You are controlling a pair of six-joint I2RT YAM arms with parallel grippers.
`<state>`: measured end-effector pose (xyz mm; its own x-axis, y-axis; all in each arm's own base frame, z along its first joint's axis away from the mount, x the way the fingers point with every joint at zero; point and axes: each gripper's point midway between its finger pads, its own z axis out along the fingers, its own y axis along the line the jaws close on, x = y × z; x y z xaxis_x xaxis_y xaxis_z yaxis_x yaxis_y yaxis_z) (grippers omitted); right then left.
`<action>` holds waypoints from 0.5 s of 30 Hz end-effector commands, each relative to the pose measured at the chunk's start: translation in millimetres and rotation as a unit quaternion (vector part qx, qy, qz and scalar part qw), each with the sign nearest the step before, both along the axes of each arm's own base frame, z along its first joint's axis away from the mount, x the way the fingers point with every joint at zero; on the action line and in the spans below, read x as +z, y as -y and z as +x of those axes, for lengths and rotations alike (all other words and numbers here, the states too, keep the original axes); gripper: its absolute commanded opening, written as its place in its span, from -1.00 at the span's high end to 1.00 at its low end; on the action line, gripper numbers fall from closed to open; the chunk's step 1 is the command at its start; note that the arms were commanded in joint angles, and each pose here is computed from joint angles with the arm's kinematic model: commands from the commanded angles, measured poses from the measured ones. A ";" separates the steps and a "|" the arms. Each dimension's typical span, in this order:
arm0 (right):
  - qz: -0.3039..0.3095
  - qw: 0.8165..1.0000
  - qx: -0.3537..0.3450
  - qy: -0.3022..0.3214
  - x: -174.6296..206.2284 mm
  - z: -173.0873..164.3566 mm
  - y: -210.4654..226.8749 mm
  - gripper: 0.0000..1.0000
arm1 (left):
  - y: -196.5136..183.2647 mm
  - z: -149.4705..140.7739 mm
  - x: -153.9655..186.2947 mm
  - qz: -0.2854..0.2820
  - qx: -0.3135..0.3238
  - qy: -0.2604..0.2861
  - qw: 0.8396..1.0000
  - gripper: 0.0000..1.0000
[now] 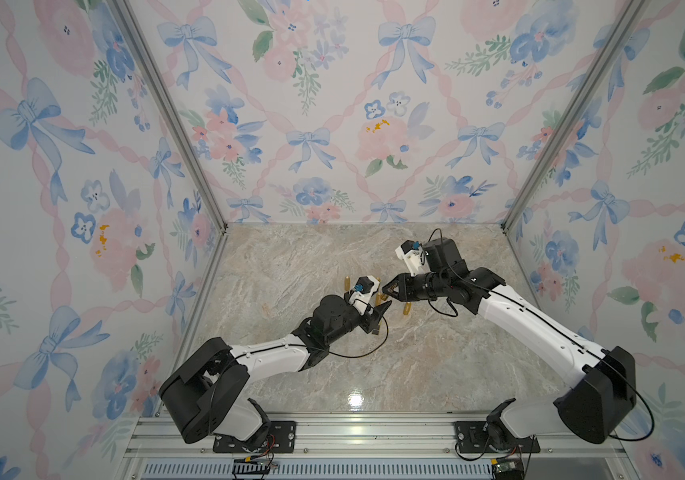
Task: Open the lipstick cap
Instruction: Place the lipstick at the center of the board.
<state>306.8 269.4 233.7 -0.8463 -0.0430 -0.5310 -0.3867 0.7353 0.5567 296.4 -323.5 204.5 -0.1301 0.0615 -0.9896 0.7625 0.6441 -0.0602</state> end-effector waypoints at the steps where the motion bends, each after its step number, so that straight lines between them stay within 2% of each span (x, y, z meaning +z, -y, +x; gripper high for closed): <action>1: -0.019 0.999 -0.026 0.011 1.0 19.6 13.8 0.76 | -7.2 2.2 10.3 -0.024 0.020 -0.014 0.999 -0.49; 5: -0.055 0.996 -0.072 0.021 -9.3 47.0 43.0 0.77 | -13.7 -1.2 17.0 -0.064 0.034 -0.047 0.996 -0.96; 11: -0.089 0.989 -0.117 0.033 -37.1 86.8 76.0 0.77 | -26.2 -3.5 30.8 -0.142 0.088 -0.108 0.980 -0.96; 15: -0.134 0.981 -0.133 0.040 -62.5 109.0 88.6 0.77 | -23.9 -8.3 44.9 -0.185 0.109 -0.143 0.966 -0.96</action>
